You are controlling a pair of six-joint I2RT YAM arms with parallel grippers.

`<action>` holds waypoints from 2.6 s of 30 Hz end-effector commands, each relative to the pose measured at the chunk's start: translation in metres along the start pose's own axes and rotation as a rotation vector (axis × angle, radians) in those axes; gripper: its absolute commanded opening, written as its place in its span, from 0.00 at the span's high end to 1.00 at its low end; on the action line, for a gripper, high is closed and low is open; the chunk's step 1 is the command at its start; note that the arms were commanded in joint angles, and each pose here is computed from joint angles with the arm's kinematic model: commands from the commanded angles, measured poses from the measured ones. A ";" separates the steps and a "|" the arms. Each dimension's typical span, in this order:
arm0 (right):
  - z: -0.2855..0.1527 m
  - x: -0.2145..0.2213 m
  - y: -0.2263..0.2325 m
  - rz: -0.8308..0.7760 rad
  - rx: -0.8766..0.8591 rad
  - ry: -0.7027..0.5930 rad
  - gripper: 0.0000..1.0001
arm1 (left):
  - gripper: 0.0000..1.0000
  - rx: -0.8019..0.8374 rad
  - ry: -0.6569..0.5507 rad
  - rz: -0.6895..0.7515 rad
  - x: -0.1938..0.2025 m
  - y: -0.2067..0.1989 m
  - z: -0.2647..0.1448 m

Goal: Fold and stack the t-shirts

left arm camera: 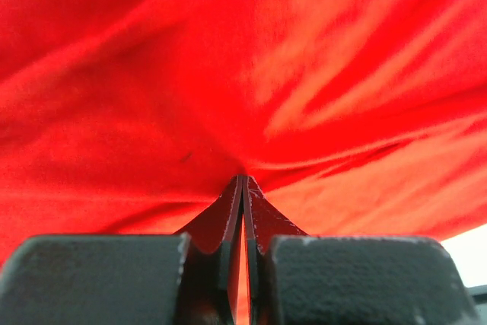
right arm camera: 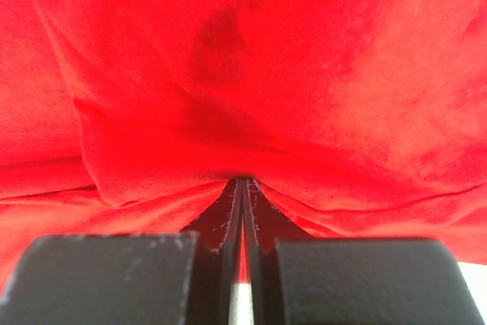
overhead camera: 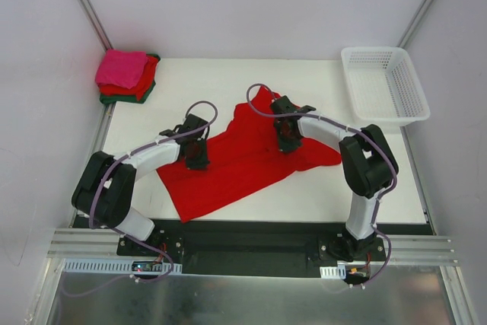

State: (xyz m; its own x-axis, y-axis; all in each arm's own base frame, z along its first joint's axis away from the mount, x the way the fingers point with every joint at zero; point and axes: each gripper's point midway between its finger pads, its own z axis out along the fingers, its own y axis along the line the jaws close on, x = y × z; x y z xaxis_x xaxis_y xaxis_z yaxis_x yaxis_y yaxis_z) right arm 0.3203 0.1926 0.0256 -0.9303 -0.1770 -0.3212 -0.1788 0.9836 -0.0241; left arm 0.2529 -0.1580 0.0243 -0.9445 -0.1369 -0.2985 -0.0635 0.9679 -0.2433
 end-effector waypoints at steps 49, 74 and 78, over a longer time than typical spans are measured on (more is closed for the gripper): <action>0.015 -0.032 0.030 -0.106 -0.149 0.159 0.98 | 1.00 0.147 0.173 0.273 0.087 -0.162 0.012; -0.001 -0.078 0.027 -0.101 -0.167 0.044 0.97 | 1.00 0.348 0.106 0.444 0.098 -0.257 -0.028; -0.033 -0.088 0.003 -0.064 -0.092 -0.095 0.95 | 1.00 0.310 -0.003 0.466 0.077 -0.237 -0.045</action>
State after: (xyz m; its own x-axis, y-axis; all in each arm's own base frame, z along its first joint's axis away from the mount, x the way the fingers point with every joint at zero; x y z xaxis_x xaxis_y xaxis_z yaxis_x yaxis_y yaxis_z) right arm 0.3710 0.2315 0.0264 -0.9352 -0.2835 -0.2122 -0.3123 0.9427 0.1171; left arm 0.1685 -0.4046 0.0575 -0.9025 0.3013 -0.3078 0.4069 0.8308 -0.3798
